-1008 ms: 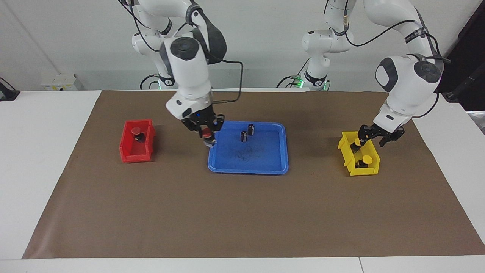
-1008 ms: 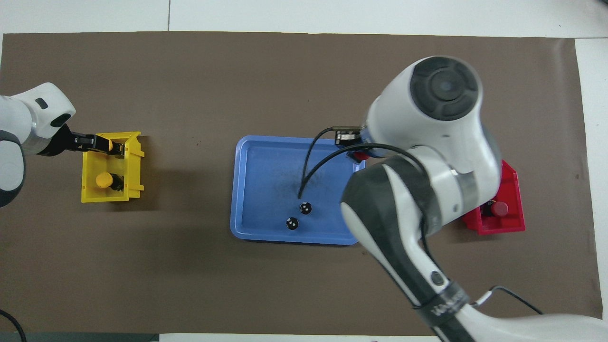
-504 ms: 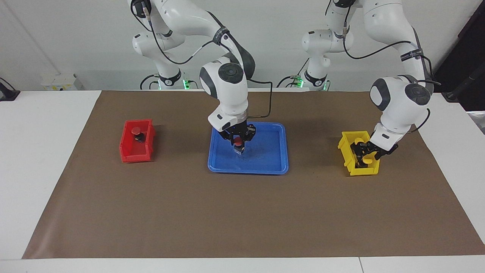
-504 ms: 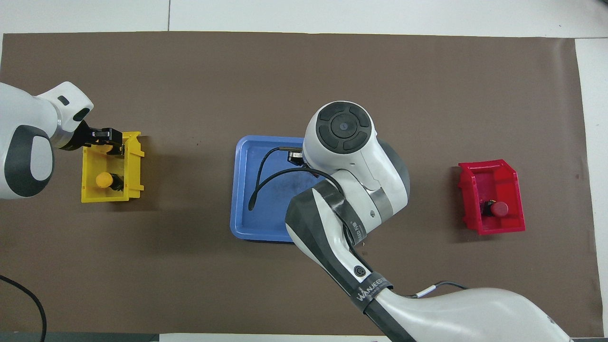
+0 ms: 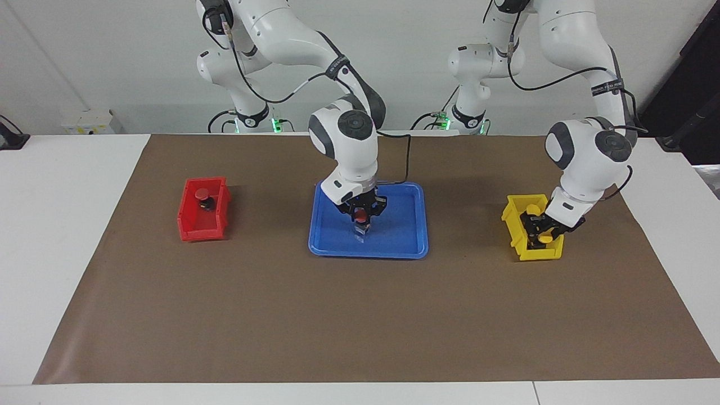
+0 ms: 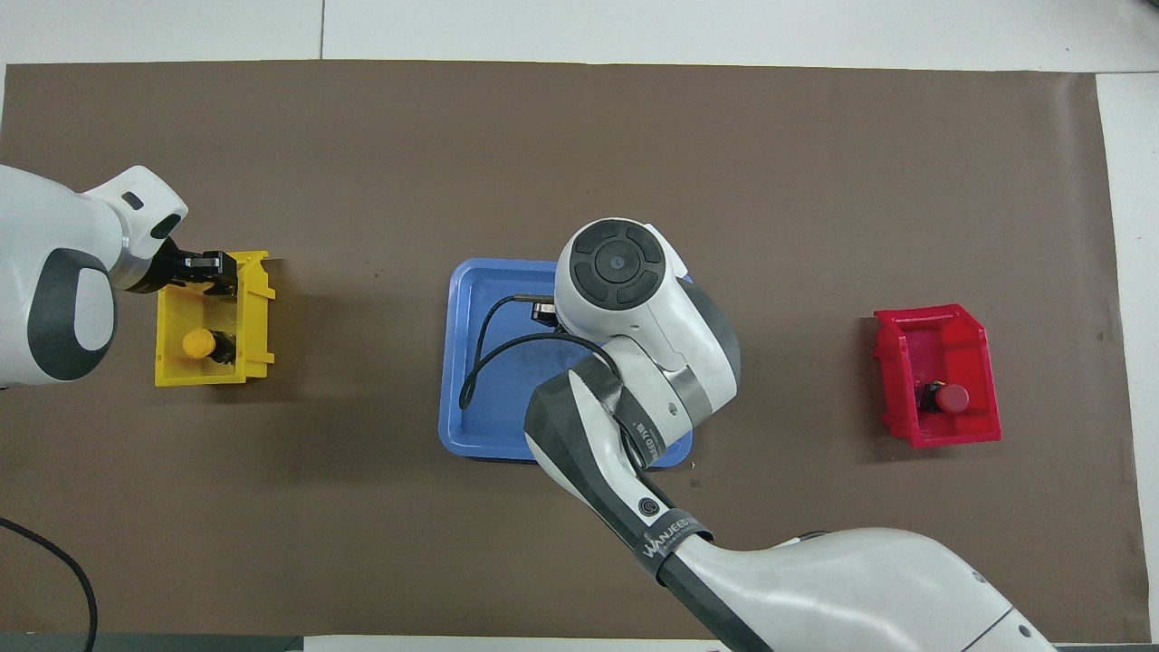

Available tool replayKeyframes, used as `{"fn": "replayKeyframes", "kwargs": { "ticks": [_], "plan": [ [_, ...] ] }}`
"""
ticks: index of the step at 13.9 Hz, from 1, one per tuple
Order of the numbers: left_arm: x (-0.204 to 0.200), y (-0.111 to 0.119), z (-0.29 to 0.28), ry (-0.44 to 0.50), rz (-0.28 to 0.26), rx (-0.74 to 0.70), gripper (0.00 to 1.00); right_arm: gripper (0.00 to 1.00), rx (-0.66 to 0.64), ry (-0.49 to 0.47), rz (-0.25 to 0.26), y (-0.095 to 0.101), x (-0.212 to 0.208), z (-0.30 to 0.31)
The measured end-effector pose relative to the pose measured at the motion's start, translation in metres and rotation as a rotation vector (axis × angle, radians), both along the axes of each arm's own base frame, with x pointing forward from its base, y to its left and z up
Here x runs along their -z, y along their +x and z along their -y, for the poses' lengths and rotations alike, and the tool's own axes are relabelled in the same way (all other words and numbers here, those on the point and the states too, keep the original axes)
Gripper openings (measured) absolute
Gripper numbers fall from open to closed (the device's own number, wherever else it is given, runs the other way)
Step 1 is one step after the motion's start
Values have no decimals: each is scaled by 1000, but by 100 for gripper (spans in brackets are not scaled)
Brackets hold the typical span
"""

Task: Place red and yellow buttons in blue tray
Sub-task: 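Carry the red button into the blue tray while the left gripper grasps a yellow button, then place the yellow button in the tray while the right gripper returns to the red holder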

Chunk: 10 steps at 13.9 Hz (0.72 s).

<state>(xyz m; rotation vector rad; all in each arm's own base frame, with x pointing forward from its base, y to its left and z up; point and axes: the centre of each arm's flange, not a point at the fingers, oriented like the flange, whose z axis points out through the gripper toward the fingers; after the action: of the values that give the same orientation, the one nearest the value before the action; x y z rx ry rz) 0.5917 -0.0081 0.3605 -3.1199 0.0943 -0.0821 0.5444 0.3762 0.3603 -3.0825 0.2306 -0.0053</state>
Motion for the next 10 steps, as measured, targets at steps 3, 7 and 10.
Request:
{"fn": "replayKeyframes", "kwargs": {
  "ticks": [3, 7, 10],
  "plan": [
    [-7, 4, 0, 0, 13, -1, 41, 70, 15, 9, 22, 8, -6, 6],
    [-102, 14, 3, -3, -49, -20, 41, 73, 15, -9, 53, 38, -64, 69],
    [-190, -2, 56, -10, -53, -15, 41, 74, -92, -43, 5, 40, -125, 199]
  ]
}}
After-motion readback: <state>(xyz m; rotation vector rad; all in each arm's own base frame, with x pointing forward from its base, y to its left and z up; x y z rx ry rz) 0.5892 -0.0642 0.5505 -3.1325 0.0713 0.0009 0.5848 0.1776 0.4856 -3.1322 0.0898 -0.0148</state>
